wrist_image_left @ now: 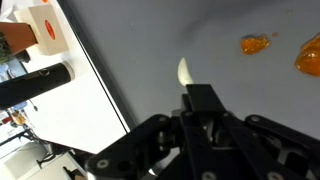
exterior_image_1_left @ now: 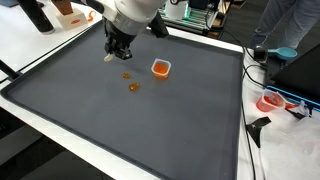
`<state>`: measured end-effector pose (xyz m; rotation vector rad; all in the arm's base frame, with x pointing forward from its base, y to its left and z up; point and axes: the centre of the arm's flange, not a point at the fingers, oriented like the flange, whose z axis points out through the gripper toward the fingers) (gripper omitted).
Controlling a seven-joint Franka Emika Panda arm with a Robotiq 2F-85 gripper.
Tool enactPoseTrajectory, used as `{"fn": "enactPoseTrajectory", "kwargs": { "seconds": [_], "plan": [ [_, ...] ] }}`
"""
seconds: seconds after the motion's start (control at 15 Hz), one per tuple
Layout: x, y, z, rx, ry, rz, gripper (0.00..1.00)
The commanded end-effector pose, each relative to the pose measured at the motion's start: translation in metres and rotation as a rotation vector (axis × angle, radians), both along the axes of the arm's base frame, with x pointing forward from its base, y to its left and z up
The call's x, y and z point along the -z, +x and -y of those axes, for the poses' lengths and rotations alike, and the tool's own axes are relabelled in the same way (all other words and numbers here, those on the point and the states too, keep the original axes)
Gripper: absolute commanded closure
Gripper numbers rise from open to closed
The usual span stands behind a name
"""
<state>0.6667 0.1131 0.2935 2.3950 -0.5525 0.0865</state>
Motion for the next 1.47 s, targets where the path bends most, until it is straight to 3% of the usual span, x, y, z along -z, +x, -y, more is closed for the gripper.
{"fn": "enactPoseTrajectory", "kwargs": {
  "seconds": [0.0,0.47,1.4],
  "plan": [
    [0.019,0.003,-0.006,0.033,-0.116,-0.007,0.97],
    [0.045,-0.001,-0.005,0.048,-0.211,-0.059,0.97],
    [0.056,0.002,-0.006,-0.030,-0.151,-0.149,0.97]
  ]
}}
